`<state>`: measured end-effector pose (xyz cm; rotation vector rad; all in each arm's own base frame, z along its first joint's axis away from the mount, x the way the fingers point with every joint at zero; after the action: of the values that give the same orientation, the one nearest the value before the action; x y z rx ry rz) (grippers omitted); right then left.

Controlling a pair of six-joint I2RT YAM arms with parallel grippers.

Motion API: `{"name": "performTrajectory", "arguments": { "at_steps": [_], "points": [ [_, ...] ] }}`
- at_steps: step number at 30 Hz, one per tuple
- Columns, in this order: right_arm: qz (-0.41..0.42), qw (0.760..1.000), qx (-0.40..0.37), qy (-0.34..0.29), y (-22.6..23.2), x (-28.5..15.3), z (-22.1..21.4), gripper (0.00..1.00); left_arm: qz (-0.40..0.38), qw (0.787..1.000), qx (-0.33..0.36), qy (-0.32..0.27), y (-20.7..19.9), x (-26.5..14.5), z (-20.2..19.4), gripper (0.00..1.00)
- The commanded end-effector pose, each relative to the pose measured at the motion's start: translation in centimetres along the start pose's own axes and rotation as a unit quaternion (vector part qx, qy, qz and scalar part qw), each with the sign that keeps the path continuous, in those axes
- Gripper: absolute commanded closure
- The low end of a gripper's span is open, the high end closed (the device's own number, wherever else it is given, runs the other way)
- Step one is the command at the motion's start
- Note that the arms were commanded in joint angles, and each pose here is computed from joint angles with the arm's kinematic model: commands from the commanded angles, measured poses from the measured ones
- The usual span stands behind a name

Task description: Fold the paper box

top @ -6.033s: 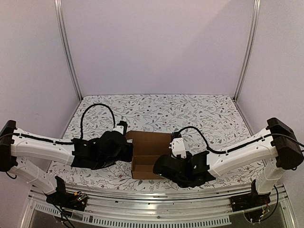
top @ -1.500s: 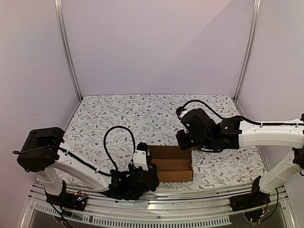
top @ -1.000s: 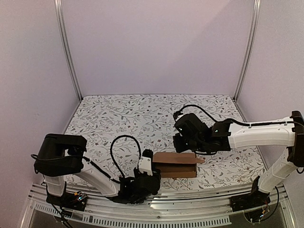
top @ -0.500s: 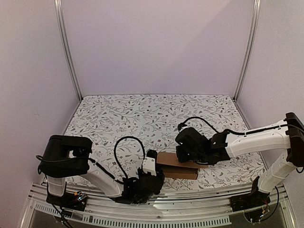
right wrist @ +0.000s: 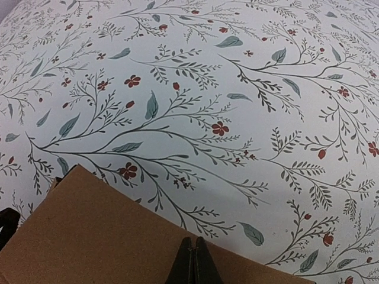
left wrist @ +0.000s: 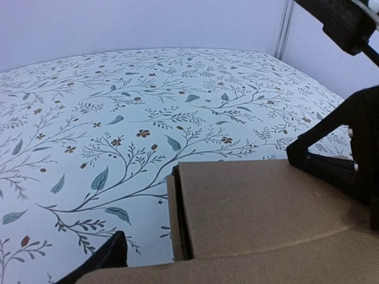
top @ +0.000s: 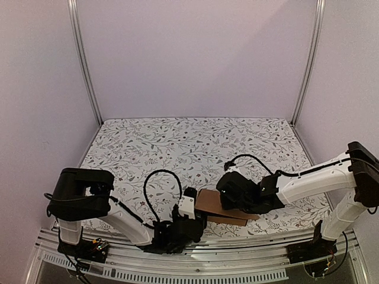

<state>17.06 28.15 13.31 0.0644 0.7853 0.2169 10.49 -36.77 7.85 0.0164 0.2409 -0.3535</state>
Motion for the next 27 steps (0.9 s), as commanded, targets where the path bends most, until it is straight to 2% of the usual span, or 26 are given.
{"name": "performTrajectory", "arguments": {
  "at_steps": [1,3,6,10,24,27],
  "points": [
    [-0.044,0.999,-0.01,-0.018,-0.4,0.8,-2.0,1.0,-0.007,0.993,0.1,0.059,0.8,-0.8,-2.7,0.28],
    [-0.056,0.998,-0.017,-0.028,-0.3,0.9,-2.6,1.0,-0.01,0.993,0.102,0.065,0.5,-1.0,-2.5,0.23],
    [-0.074,0.996,-0.022,-0.041,-0.4,1.2,-3.6,1.0,-0.015,0.992,0.099,0.077,0.6,-1.4,-2.1,0.21],
    [-0.093,0.994,-0.015,-0.054,-0.7,1.6,-4.6,1.0,-0.021,0.993,0.082,0.087,1.1,-2.1,-1.1,0.05],
    [-0.144,0.986,-0.009,-0.089,-1.3,3.1,-6.8,1.0,-0.06,0.985,0.045,0.154,3.4,-5.3,3.7,0.05],
    [-0.146,0.985,-0.01,-0.094,-1.3,3.2,-6.7,1.0,-0.061,0.983,0.057,0.166,4.1,-5.9,4.7,0.05]
  ]
}}
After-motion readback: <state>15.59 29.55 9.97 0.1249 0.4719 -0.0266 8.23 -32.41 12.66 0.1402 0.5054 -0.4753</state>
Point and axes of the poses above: each gripper's point midway between its finger pads, its own x axis out along the fingers, its own y axis along the line the jaws close on, z = x × y, the point moved 9 cm from there along -x, back along the fingers, and after that the axes turned 5 degrees about x, right-handed, at the moved point
